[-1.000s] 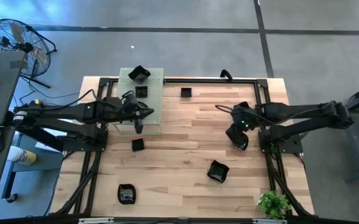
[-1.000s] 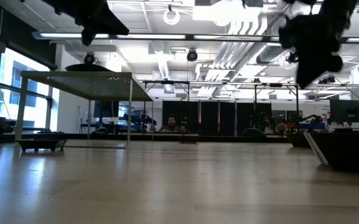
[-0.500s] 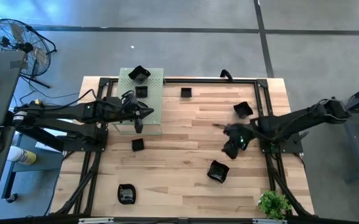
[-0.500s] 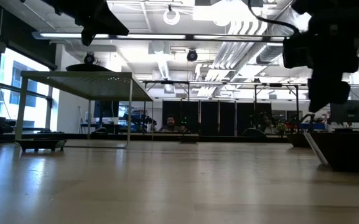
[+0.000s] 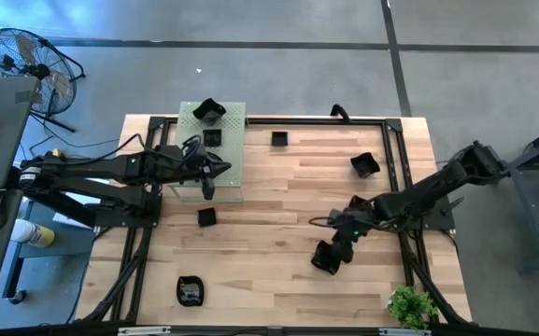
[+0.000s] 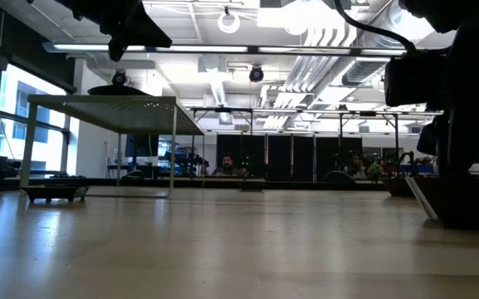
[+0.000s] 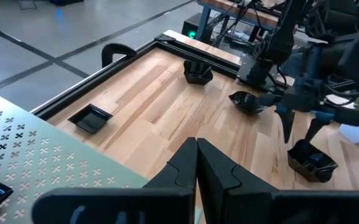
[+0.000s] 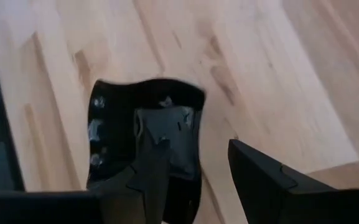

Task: Pick & Place Mini shaped plates
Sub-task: Stack the leaf-shaped plate on the other leaf-shaped plate on the shelf

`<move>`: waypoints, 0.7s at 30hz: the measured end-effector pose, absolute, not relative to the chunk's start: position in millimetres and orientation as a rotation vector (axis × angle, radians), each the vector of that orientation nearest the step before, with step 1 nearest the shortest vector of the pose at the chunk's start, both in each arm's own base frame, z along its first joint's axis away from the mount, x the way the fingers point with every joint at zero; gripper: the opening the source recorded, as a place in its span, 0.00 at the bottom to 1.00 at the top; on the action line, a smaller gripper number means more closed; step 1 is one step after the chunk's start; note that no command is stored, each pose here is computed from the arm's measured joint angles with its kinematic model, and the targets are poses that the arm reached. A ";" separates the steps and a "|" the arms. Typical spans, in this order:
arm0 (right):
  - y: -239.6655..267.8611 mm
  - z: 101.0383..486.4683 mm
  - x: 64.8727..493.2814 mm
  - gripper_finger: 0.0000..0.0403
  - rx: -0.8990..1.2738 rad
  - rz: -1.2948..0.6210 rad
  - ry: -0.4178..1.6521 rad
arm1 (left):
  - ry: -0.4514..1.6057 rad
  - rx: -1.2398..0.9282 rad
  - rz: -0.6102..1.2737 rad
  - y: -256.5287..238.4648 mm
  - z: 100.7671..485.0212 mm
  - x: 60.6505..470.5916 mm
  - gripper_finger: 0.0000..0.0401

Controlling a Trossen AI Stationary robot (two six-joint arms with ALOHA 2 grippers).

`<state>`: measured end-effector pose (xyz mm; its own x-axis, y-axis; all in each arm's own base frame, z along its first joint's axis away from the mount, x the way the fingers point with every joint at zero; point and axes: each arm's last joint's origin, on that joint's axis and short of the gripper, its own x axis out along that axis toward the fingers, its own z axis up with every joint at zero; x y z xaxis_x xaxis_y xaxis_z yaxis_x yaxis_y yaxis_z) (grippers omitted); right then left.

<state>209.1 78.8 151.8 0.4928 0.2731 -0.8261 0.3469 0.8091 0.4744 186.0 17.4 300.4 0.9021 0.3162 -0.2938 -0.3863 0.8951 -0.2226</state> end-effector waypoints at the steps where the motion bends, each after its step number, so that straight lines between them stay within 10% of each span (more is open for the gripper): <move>1: 77.6 151.8 209.4 0.39 0.667 -0.070 1.071 | 0.255 -0.283 0.368 17.4 300.4 186.0 0.00; 21: 33.1 156.1 168.7 0.41 0.754 -0.698 1.190 | 0.259 -0.306 0.364 17.2 299.8 185.9 0.00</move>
